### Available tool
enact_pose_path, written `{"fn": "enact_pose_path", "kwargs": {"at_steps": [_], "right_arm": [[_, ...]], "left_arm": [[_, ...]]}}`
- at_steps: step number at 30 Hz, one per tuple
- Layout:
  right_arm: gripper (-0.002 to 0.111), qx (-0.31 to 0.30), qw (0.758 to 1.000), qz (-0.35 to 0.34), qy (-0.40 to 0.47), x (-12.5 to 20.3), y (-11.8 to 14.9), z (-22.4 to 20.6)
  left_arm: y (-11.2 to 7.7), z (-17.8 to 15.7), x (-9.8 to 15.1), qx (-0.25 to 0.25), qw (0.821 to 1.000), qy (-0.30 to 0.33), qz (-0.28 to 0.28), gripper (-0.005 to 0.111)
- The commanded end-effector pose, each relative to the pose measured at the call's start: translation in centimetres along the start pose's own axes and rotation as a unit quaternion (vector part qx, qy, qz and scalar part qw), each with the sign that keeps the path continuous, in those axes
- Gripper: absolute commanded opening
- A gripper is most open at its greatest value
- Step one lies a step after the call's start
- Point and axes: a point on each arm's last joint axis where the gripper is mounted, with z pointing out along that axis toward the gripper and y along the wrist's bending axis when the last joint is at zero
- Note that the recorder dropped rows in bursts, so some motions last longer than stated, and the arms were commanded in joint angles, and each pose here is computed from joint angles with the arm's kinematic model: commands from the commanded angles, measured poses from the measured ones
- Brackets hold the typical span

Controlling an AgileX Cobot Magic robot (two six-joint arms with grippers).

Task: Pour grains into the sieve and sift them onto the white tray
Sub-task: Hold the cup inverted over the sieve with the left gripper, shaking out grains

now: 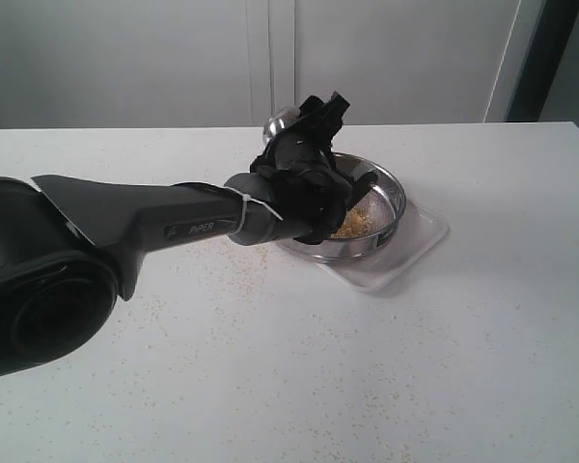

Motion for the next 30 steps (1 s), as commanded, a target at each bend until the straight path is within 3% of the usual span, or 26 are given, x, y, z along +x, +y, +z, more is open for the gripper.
{"fn": "enact_pose_path", "kwargs": {"at_steps": [1, 8, 14, 22, 30], "right_arm": [[0.0, 0.004, 1.0, -0.002, -0.007, 0.0, 0.0, 0.0], [0.0, 0.004, 1.0, -0.002, -0.007, 0.0, 0.0, 0.0], [0.0, 0.004, 1.0, -0.002, -0.007, 0.0, 0.0, 0.0], [0.0, 0.004, 1.0, -0.002, -0.007, 0.0, 0.0, 0.0], [0.0, 0.004, 1.0, -0.002, -0.007, 0.0, 0.0, 0.0]], "left_arm": [[0.9, -0.5, 0.1, -0.016, 1.0, 0.001, 0.001, 0.0], [0.5, -0.1, 0.6, -0.01, 1.0, 0.013, 0.001, 0.0], [1.6, -1.9, -1.3, -0.029, 0.998, -0.013, 0.059, 0.0], [0.7, -0.6, 0.7, -0.004, 0.999, 0.036, 0.031, 0.0], [1.0, -1.1, 0.1, -0.011, 0.999, 0.024, 0.031, 0.0]]}}
